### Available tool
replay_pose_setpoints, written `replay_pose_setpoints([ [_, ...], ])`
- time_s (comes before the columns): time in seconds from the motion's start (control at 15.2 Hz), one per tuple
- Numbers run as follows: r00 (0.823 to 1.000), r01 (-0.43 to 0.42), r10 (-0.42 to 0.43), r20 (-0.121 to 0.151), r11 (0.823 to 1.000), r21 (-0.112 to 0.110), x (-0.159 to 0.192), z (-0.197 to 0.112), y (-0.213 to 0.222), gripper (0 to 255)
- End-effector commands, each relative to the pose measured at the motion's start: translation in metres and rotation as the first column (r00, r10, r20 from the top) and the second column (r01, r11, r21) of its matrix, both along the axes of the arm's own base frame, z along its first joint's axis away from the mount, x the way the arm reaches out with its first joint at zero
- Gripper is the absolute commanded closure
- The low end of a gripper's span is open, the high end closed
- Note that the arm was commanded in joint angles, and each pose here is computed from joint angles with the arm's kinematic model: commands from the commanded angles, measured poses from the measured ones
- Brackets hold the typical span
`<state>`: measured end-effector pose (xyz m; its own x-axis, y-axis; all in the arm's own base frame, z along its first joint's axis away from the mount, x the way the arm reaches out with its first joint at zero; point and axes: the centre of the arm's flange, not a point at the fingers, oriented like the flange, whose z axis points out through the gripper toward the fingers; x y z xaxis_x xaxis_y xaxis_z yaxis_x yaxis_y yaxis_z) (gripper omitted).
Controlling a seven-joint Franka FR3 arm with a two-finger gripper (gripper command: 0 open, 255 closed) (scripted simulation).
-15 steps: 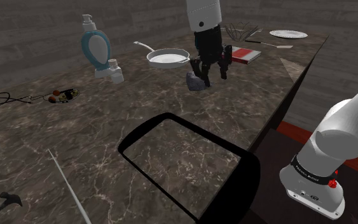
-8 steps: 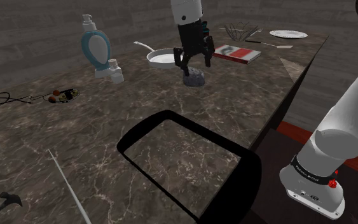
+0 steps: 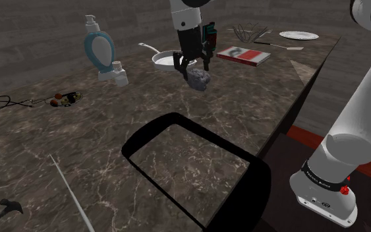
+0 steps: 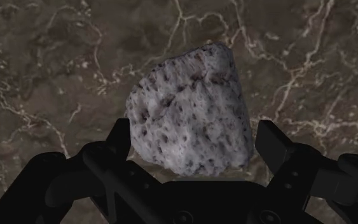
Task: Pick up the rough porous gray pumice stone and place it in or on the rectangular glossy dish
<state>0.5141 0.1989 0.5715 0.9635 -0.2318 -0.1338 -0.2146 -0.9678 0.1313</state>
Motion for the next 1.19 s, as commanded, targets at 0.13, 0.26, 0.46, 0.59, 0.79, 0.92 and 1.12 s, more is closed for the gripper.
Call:
replay_pose_setpoints([
  [0.13, 1.000, -0.001, 0.001, -0.005, 1.000, -0.006, -0.0027, -0.0221, -0.0035, 0],
  [0.26, 1.000, -0.001, 0.001, -0.005, 1.000, -0.006, -0.0027, -0.0221, -0.0035, 0],
  [0.46, 1.000, -0.001, 0.001, -0.005, 1.000, -0.006, -0.0027, -0.0221, -0.0035, 0],
  [0.59, 1.000, -0.001, 0.001, -0.005, 1.000, -0.006, -0.0027, -0.0221, -0.0035, 0],
  [0.79, 1.000, 0.000, 0.000, -0.004, 1.000, -0.006, -0.0046, -0.0188, -0.0043, 255],
  [0.92, 1.000, 0.000, 0.000, -0.004, 1.000, -0.006, -0.0087, -0.0214, -0.0039, 255],
  [1.12, 1.000, 0.000, 0.000, -0.004, 1.000, -0.006, -0.0042, -0.0226, -0.0023, 255],
])
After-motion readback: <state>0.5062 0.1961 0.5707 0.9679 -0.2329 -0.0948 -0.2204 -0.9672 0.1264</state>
